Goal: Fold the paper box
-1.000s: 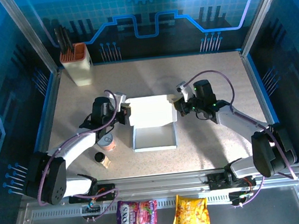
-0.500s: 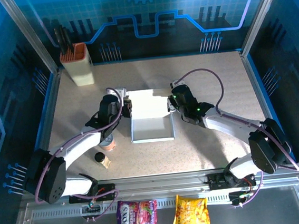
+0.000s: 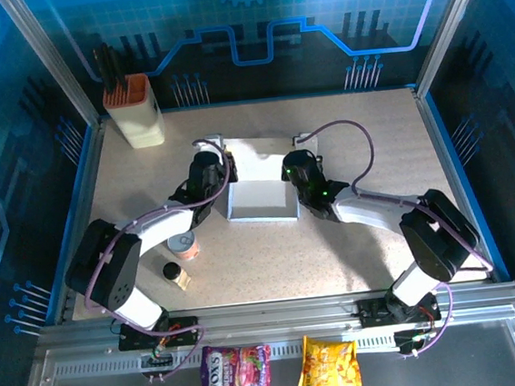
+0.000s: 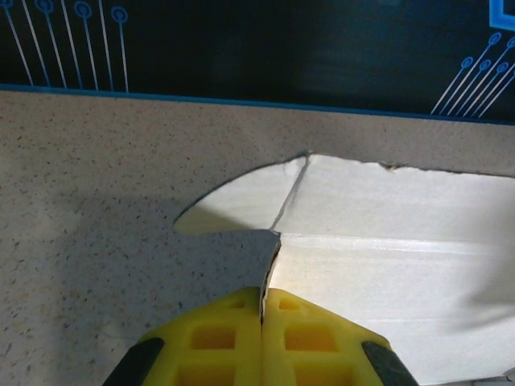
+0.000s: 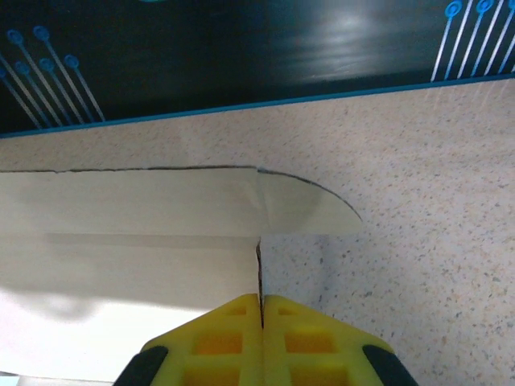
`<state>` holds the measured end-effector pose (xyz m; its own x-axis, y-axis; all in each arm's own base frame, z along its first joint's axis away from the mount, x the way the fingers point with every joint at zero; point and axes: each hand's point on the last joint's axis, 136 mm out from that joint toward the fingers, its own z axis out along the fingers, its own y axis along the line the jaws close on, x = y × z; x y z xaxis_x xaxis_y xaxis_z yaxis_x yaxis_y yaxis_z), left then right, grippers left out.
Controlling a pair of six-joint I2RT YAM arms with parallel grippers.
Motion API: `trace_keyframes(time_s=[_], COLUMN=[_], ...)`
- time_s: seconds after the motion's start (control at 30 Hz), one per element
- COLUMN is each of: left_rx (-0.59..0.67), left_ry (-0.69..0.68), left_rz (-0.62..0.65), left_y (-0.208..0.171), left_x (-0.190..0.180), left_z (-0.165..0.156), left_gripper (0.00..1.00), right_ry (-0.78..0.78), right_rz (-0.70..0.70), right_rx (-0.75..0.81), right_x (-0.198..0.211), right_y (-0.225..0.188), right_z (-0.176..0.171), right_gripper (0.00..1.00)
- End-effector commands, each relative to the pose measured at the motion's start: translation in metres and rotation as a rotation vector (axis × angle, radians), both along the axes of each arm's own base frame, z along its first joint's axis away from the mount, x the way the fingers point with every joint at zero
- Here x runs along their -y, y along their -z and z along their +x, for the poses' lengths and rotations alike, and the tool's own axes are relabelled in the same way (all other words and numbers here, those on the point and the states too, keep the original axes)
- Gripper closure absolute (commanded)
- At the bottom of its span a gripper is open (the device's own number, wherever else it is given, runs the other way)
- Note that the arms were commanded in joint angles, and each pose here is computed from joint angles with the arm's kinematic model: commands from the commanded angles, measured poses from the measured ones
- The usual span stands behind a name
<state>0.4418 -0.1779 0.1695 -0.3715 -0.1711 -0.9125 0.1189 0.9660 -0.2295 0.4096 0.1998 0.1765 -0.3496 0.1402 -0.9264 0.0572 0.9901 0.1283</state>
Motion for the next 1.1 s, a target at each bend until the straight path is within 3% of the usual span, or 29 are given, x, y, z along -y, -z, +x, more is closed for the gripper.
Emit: trace_keyframes(time_s=[0.0, 0.2, 0.3, 0.7, 0.8, 0.9, 1.07], left_rx=[0.132, 0.182, 0.172, 0.157, 0.156, 0.151, 0.146], left_ry=[0.061, 0.100, 0.130, 0.157, 0.163, 0.160, 0.157], left_rz=[-0.054, -0.072, -0.074, -0.067, -0.077, -0.104, -0.132], left_y=[-0.028, -0.013, -0.004, 0.008, 0.010, 0.010, 0.012], left_x=[0.029, 0.037, 0.041, 0.038, 0.039, 0.039, 0.040], left_z=[0.010, 0.008, 0.003, -0.023, -0.030, -0.034, -0.043], left_gripper=[0.92, 0.91, 0.82, 0.80, 0.82, 0.91, 0.94], right_ry=[-0.025, -0.036, -0.036, -0.037, -0.033, -0.032, -0.031], right_rz=[0.065, 0.045, 0.041, -0.015, -0.017, -0.020, -0.016], right_rx=[0.116, 0.147, 0.153, 0.144, 0.141, 0.137, 0.135], right_x=[-0.024, -0.031, -0.033, -0.034, -0.033, -0.033, -0.032], right_y=[-0.016, -0.003, 0.001, 0.018, 0.022, 0.026, 0.030], right_z=[0.009, 0.013, 0.013, -0.008, -0.013, -0.017, -0.023], right_gripper=[1.00, 1.00, 1.00, 1.00, 1.00, 1.00, 1.00])
